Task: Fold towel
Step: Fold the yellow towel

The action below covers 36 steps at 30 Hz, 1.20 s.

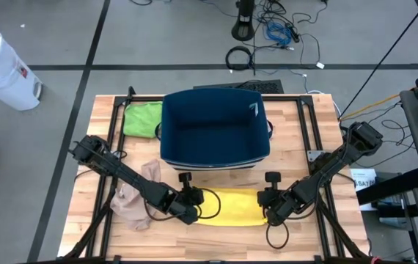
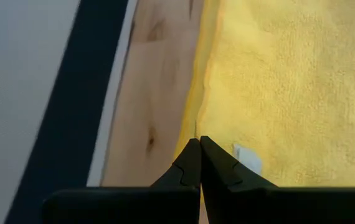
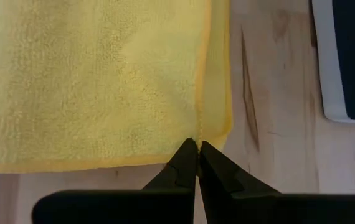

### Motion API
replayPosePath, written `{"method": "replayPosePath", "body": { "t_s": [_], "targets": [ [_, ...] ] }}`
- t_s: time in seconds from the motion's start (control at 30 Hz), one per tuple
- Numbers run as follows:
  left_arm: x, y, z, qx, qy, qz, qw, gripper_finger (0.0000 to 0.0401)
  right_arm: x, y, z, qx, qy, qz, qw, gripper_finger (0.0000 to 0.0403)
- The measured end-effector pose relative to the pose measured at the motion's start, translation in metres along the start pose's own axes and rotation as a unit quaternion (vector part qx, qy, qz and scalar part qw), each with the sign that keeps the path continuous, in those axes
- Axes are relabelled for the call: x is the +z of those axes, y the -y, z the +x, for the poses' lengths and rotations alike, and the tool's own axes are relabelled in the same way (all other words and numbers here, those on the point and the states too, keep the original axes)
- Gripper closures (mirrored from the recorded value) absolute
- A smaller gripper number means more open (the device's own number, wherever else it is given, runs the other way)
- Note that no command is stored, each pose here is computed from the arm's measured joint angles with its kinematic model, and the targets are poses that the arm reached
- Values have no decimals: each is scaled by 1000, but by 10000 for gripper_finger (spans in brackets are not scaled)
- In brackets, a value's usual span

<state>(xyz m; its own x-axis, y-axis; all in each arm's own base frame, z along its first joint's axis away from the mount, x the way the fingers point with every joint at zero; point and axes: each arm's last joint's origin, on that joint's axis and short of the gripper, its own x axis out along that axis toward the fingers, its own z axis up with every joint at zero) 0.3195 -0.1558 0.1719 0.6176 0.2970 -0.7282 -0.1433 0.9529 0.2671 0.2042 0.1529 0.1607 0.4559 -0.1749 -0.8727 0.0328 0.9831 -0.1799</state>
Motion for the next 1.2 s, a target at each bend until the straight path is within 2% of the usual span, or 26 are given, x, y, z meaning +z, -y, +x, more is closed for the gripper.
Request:
{"method": "replayPosePath", "body": {
  "t_s": [0.43,0.53,0.87,1.0,1.2],
  "targets": [
    [-9,0,14,-6,-45,-22,999,395,1,1,0,-4,1,14,1000,394],
    [-11,2,18,-4,-50,-20,999,373,1,1,0,-5,2,15,1000,373],
    [-12,1,19,36,-33,-28,998,278,-4,5,0,-32,-15,32,999,268],
    [-11,0,19,42,-29,-29,998,259,-5,5,0,-32,-15,35,999,250],
    [-8,1,18,40,-15,-31,999,254,-5,5,0,-32,-15,33,999,248]
  ]
}}
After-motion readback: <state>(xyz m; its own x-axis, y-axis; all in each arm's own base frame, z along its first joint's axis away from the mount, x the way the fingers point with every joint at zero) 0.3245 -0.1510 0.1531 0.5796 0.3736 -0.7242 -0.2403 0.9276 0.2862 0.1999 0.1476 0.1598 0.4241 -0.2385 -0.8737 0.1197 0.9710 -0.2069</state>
